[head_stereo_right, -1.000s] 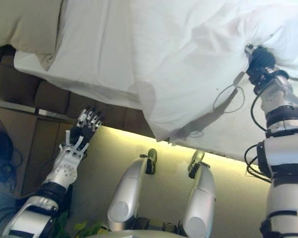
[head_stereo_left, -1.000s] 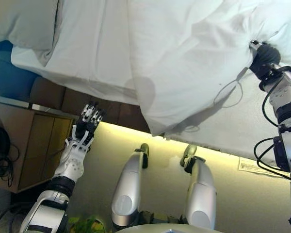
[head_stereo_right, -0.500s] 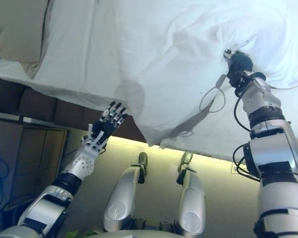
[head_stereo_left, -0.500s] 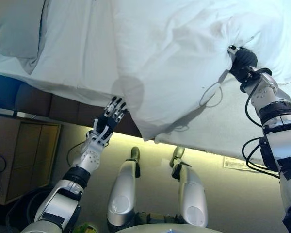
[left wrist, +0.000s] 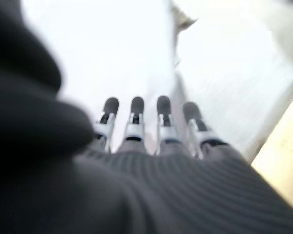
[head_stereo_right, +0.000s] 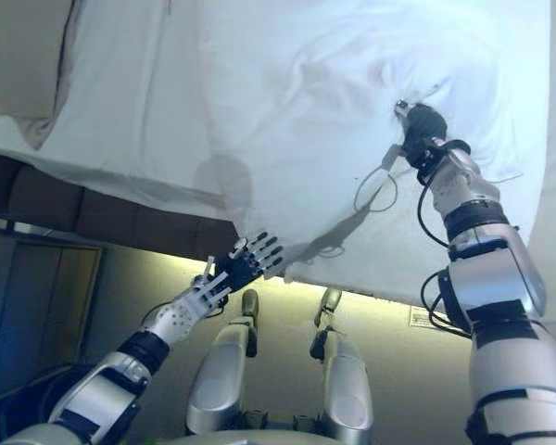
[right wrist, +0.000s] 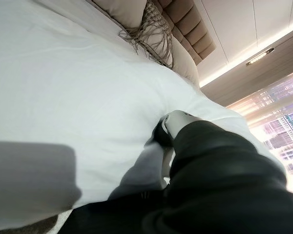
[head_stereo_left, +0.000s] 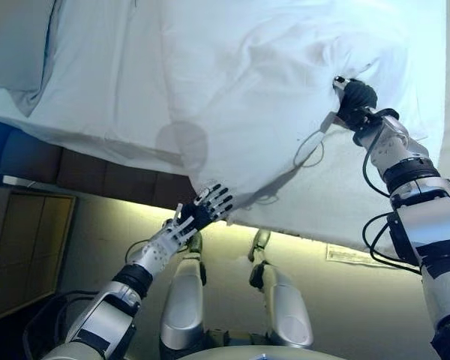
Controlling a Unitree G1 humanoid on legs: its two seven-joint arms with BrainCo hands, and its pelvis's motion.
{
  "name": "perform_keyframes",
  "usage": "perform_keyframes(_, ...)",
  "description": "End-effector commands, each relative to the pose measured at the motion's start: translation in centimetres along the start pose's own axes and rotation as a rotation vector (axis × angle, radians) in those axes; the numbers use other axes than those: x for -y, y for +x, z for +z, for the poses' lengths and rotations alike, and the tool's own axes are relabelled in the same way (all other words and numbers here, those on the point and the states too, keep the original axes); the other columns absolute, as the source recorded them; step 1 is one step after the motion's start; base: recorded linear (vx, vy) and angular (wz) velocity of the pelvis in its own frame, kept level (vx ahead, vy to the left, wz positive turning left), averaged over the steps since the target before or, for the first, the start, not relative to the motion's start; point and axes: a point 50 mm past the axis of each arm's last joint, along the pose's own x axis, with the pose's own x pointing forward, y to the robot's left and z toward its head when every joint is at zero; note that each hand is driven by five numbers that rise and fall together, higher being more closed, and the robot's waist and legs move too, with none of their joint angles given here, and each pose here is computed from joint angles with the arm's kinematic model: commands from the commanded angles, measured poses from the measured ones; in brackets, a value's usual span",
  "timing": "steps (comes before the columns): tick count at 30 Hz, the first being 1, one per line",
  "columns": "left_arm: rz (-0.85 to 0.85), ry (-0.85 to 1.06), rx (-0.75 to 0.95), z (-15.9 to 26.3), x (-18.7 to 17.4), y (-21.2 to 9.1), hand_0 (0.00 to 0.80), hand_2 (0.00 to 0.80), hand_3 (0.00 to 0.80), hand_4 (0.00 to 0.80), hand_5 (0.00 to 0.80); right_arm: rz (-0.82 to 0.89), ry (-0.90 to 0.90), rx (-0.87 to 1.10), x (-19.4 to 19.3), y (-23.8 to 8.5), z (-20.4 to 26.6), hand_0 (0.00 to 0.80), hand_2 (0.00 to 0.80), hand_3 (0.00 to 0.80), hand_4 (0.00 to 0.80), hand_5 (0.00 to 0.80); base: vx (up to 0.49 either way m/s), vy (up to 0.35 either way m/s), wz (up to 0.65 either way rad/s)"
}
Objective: Make the bed neatly
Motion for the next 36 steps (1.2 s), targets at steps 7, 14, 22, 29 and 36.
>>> perform_keyframes(7, -0.095, -0.233, -0.136, -4.4, 1.4, 1.4, 0.0, 0.0, 0.0, 0.0, 0.0, 0.216, -0.003, 0.163, -5.4, 1.1, 4.5, 0.8, 0.8, 0.8, 0.8, 0.8, 0.001, -0.06, -0.01)
perform_keyframes(14, -0.078, -0.36, -0.138, -4.5, 2.4, 2.8, 0.0, 0.0, 0.0, 0.0, 0.0, 0.281, 0.08, 0.194, -7.0, 1.2, 3.7, 0.8, 0.8, 0.8, 0.8, 0.8, 0.008, -0.143, -0.06)
perform_keyframes(22, -0.13, -0.551, 0.002, -2.3, 5.2, 5.4, 0.0, 0.0, 0.0, 0.0, 0.0, 0.374, 0.149, 0.215, -9.3, 1.1, 2.8, 0.8, 0.8, 0.8, 0.8, 0.8, 0.004, -0.09, -0.07)
perform_keyframes(29, -0.217, -0.664, 0.182, 0.4, 7.7, 7.1, 0.0, 0.0, 0.0, 0.0, 0.0, 0.461, 0.183, 0.24, -11.3, 0.3, 2.0, 0.8, 0.8, 0.8, 0.8, 0.8, 0.0, -0.062, -0.05)
perform_keyframes(36, -0.26, -0.669, 0.324, 2.6, 9.2, 8.0, 0.0, 0.0, 0.0, 0.0, 0.0, 0.545, 0.188, 0.25, -12.6, -0.6, 1.8, 0.8, 0.8, 0.8, 0.8, 0.8, 0.008, -0.03, -0.04)
